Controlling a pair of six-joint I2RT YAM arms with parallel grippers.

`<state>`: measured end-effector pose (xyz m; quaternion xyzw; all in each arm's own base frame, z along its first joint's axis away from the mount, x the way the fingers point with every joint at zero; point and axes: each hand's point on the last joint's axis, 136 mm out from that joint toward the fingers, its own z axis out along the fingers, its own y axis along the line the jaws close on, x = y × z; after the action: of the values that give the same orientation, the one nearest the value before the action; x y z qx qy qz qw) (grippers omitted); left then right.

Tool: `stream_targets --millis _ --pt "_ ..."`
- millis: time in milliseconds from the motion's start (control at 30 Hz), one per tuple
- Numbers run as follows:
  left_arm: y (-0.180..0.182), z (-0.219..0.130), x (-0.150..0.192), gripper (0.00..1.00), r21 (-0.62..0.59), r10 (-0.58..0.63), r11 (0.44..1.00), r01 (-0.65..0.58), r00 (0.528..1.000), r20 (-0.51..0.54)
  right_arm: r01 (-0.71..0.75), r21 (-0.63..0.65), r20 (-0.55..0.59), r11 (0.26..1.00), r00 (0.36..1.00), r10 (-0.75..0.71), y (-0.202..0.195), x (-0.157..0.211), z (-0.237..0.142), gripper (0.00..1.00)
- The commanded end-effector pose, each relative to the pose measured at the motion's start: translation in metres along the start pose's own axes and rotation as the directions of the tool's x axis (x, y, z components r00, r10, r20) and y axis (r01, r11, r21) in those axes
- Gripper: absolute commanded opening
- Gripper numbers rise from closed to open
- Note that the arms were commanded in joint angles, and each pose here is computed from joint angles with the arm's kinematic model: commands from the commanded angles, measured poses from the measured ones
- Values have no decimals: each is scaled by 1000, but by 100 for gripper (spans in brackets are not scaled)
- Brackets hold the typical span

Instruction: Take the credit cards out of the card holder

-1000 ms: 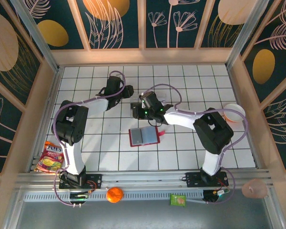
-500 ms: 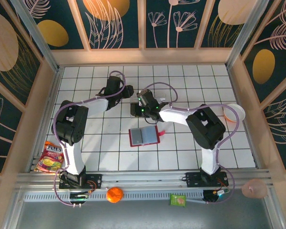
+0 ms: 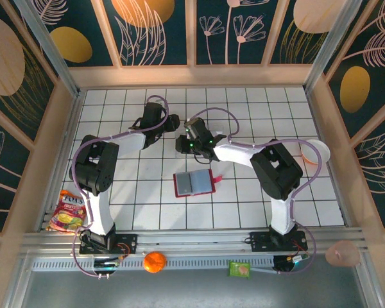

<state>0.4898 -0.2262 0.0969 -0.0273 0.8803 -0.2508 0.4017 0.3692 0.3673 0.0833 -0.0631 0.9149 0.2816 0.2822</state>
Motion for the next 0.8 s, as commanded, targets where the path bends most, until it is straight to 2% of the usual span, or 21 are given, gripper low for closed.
stream_targets --millis 0,200,367,600,767 --pt "-3 0 10 43 25 -5 1000 5 1000 -31 -20 32 72 999 997 18 -8 -24 3 29" --pt "-4 -1 8 43 25 -2 1000 2 1000 -28 -20 16 65 1000 998 18 -4 -23 2 30" --pt "-7 -3 3 44 31 -4 999 5 1000 -17 8 -61 63 998 998 -4 14 -21 -10 34" --pt "-14 -11 -10 46 44 -6 999 5 1000 11 55 -146 135 988 990 -36 44 -29 -63 38" --pt "-21 -14 -21 46 55 -4 998 2 1000 26 55 -111 164 992 986 -36 32 -32 -88 39"
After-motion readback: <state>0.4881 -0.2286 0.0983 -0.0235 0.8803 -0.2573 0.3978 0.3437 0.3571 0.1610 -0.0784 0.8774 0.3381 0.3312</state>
